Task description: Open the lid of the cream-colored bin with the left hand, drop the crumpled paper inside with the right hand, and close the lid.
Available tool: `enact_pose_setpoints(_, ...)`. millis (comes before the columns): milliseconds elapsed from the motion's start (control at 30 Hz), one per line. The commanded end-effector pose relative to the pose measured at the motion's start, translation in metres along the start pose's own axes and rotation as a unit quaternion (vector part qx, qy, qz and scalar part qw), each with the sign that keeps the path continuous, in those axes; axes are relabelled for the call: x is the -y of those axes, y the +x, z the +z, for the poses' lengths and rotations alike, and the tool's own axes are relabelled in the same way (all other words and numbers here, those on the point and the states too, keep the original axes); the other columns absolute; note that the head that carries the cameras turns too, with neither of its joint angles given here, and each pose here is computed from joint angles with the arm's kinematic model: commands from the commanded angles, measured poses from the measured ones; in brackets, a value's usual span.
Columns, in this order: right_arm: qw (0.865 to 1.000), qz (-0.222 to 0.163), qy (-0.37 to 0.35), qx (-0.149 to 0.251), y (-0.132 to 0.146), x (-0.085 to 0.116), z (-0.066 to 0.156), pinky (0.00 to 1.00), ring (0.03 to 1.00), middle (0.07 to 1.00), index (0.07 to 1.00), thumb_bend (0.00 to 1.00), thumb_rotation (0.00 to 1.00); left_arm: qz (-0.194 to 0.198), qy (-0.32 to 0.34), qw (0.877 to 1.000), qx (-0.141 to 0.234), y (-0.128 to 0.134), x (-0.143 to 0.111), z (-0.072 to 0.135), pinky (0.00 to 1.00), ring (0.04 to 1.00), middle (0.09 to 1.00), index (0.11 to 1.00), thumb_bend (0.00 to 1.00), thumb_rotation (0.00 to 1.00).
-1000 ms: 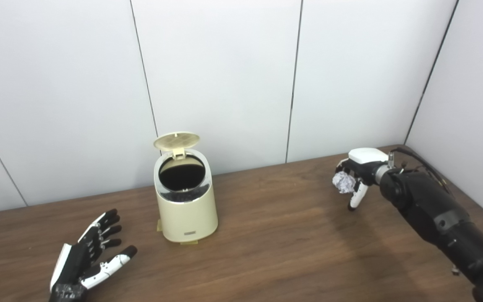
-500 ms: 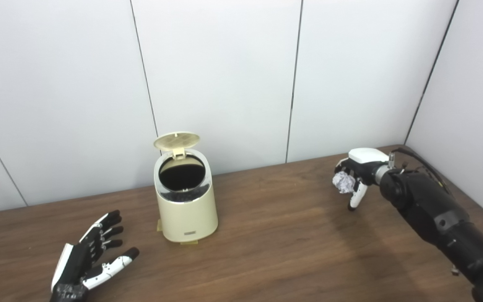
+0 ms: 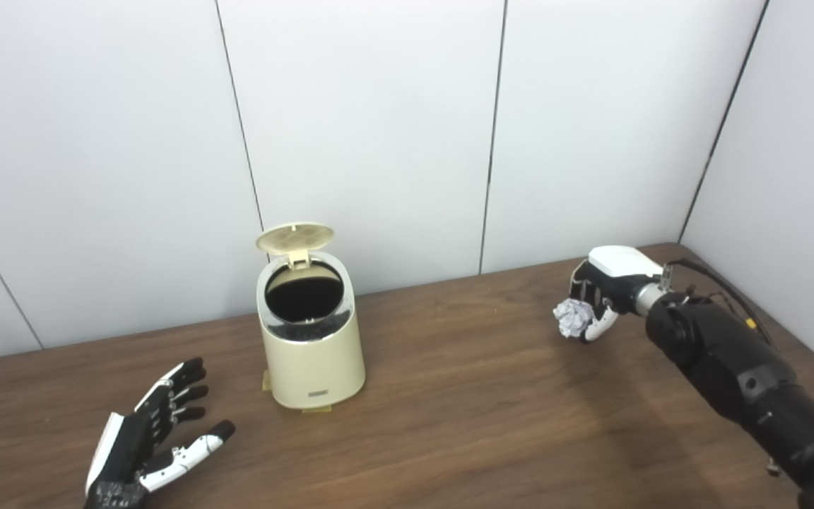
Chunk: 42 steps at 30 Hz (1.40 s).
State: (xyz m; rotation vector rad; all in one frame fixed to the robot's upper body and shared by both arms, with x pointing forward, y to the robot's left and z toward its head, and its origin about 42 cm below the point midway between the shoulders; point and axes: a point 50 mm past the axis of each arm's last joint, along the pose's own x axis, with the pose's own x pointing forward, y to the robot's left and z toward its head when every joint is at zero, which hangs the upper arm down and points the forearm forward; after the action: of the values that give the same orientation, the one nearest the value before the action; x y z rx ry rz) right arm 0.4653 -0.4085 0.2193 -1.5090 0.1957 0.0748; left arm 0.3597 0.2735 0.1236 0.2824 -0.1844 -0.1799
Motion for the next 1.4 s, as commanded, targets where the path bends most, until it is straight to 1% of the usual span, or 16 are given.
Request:
enact_pose_setpoints(0, 0.998, -0.056, -0.003, 0.008, 0.003, 0.038, -0.004, 0.44, 0.406, 0.48, 0.499, 0.52, 0.0, 0.005, 0.005, 1.0, 0.024, 0.007, -0.003, 0.011, 0.75, 0.827, 0.882, 0.903, 0.73, 0.24)
enact_pose_setpoints(233, 0.998, -0.064, 0.0, 0.017, 0.001, 0.041, -0.002, 0.43, 0.403, 0.48, 0.502, 0.52, 0.0, 0.005, 0.003, 1.0, 0.024, 0.007, -0.003, 0.011, 0.74, 0.824, 0.878, 0.903, 0.73, 0.24)
enact_pose_setpoints(367, 0.996, -0.082, 0.01, 0.034, -0.002, 0.05, 0.004, 0.43, 0.405, 0.493, 0.502, 0.52, 0.0, 0.003, -0.001, 1.0, 0.024, 0.007, -0.002, 0.011, 0.72, 0.824, 0.88, 0.906, 0.72, 0.22)
enact_pose_setpoints(467, 0.992, -0.109, 0.016, 0.056, -0.007, 0.063, 0.016, 0.46, 0.418, 0.494, 0.496, 0.52, 0.0, 0.002, 0.001, 1.0, 0.023, 0.008, -0.001, 0.011, 0.73, 0.826, 0.882, 0.911, 0.72, 0.23)
enact_pose_setpoints(533, 0.99, -0.123, 0.024, 0.07, -0.011, 0.074, 0.026, 0.43, 0.405, 0.488, 0.516, 0.52, 0.0, 0.001, 0.003, 1.0, 0.022, 0.009, 0.0, 0.01, 0.74, 0.832, 0.884, 0.915, 0.73, 0.24)
enact_pose_setpoints(567, 0.989, -0.127, 0.03, 0.075, -0.012, 0.079, 0.031, 0.43, 0.407, 0.485, 0.513, 0.52, 0.0, 0.001, 0.005, 1.0, 0.022, 0.009, 0.0, 0.01, 0.75, 0.833, 0.884, 0.915, 0.74, 0.25)
enact_pose_setpoints(600, 0.987, -0.132, 0.041, 0.081, -0.014, 0.083, 0.035, 0.47, 0.422, 0.483, 0.506, 0.52, 0.0, 0.001, 0.005, 1.0, 0.021, 0.009, 0.001, 0.01, 0.75, 0.831, 0.884, 0.915, 0.74, 0.25)
enact_pose_setpoints(733, 0.98, -0.153, 0.068, 0.106, -0.019, 0.096, 0.051, 0.43, 0.413, 0.493, 0.516, 0.52, 0.0, -0.001, 0.003, 1.0, 0.018, 0.008, 0.005, 0.01, 0.75, 0.83, 0.886, 0.913, 0.74, 0.26)
enact_pose_setpoints(900, 0.974, -0.175, 0.065, 0.13, -0.028, 0.106, 0.07, 0.67, 0.489, 0.472, 0.491, 0.52, 0.0, -0.002, -0.002, 1.0, 0.016, 0.007, 0.009, 0.011, 0.75, 0.831, 0.878, 0.907, 0.75, 0.25)
enact_pose_setpoints(967, 0.97, -0.184, 0.071, 0.141, -0.032, 0.11, 0.079, 0.69, 0.491, 0.466, 0.497, 0.52, 0.0, -0.002, -0.004, 1.0, 0.015, 0.007, 0.01, 0.011, 0.75, 0.831, 0.875, 0.906, 0.75, 0.25)
enact_pose_setpoints(1000, 0.969, -0.186, 0.074, 0.144, -0.034, 0.112, 0.083, 0.54, 0.441, 0.477, 0.522, 0.52, 0.0, -0.002, -0.005, 1.0, 0.014, 0.007, 0.011, 0.011, 0.75, 0.832, 0.874, 0.906, 0.76, 0.26)
enact_pose_setpoints(1033, 0.968, -0.189, 0.077, 0.148, -0.036, 0.113, 0.088, 0.45, 0.412, 0.485, 0.537, 0.51, 0.0, -0.002, -0.005, 1.0, 0.013, 0.007, 0.012, 0.011, 0.75, 0.834, 0.875, 0.907, 0.77, 0.27)
enact_pose_setpoints(1100, 0.964, -0.198, 0.086, 0.157, -0.041, 0.117, 0.099, 0.37, 0.385, 0.493, 0.552, 0.51, 0.0, -0.002, -0.005, 1.0, 0.011, 0.008, 0.014, 0.011, 0.76, 0.834, 0.875, 0.907, 0.78, 0.28)
enact_pose_setpoints(1167, 0.96, -0.206, 0.097, 0.164, -0.045, 0.122, 0.11, 0.34, 0.374, 0.492, 0.561, 0.51, 0.0, -0.002, -0.006, 1.0, 0.009, 0.008, 0.017, 0.011, 0.76, 0.839, 0.878, 0.909, 0.79, 0.29)
enact_pose_setpoints(1300, 0.95, -0.217, 0.131, 0.183, -0.054, 0.132, 0.138, 0.32, 0.365, 0.488, 0.562, 0.51, 0.0, -0.003, -0.002, 1.0, 0.009, 0.01, 0.022, 0.012, 0.74, 0.833, 0.877, 0.908, 0.79, 0.3)
enact_pose_setpoints(1367, 0.948, -0.218, 0.139, 0.187, -0.059, 0.135, 0.149, 0.33, 0.369, 0.491, 0.558, 0.51, 0.0, -0.004, -0.002, 1.0, 0.009, 0.01, 0.025, 0.013, 0.72, 0.827, 0.875, 0.906, 0.8, 0.3)
